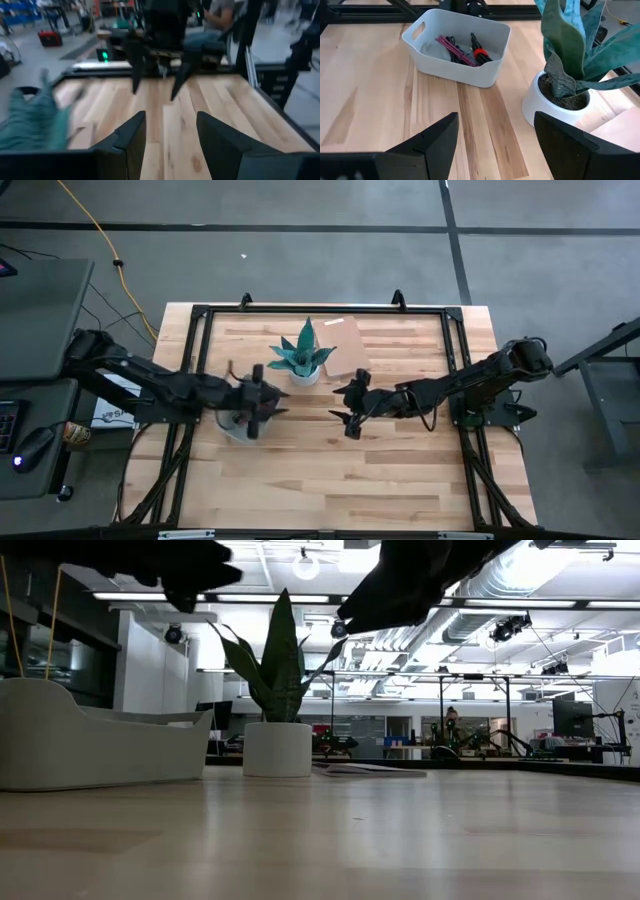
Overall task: Pick and place USB-C Cables
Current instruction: Return to Home Position
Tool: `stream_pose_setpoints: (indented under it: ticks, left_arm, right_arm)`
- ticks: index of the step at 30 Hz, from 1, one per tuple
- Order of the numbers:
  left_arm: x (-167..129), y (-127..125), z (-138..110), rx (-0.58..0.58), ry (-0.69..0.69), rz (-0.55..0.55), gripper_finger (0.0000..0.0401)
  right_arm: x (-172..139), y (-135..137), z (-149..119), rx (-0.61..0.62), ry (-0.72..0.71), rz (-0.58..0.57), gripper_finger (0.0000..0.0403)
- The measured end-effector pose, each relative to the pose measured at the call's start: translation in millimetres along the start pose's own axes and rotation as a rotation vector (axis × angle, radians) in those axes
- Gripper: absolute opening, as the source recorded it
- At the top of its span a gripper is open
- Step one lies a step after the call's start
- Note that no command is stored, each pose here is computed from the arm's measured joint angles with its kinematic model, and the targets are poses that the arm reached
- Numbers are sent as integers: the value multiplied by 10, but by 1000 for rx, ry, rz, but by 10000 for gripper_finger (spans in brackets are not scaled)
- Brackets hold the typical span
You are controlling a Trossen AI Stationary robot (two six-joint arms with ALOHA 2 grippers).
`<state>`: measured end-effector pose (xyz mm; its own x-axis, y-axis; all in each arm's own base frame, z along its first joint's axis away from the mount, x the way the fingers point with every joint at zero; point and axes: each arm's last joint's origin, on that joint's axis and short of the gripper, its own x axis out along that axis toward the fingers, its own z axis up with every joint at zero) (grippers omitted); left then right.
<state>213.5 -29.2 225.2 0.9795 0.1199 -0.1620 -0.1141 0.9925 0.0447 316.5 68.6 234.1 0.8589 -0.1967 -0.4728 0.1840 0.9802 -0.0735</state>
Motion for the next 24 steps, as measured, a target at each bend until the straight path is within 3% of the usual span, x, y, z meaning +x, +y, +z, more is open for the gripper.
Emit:
stream_pose_setpoints:
  ticks: [8, 14, 18, 24]
  left_arm:
    - [-448, 120, -83, -62, -145, -14, 156]
    - [-623, 150, -84, -84, -220, -24, 156]
    - [-654, 166, -63, -90, -238, -4, 156]
    - [-647, 204, -102, -86, -199, 136, 156]
  right_arm:
    - [-373, 2, 142, -5, -76, -117, 252]
    - [-723, 10, -200, 24, -220, -183, 252]
    - [-917, -158, -422, 139, -367, -159, 252]
    - [-1069, -447, -503, 237, -511, -83, 252]
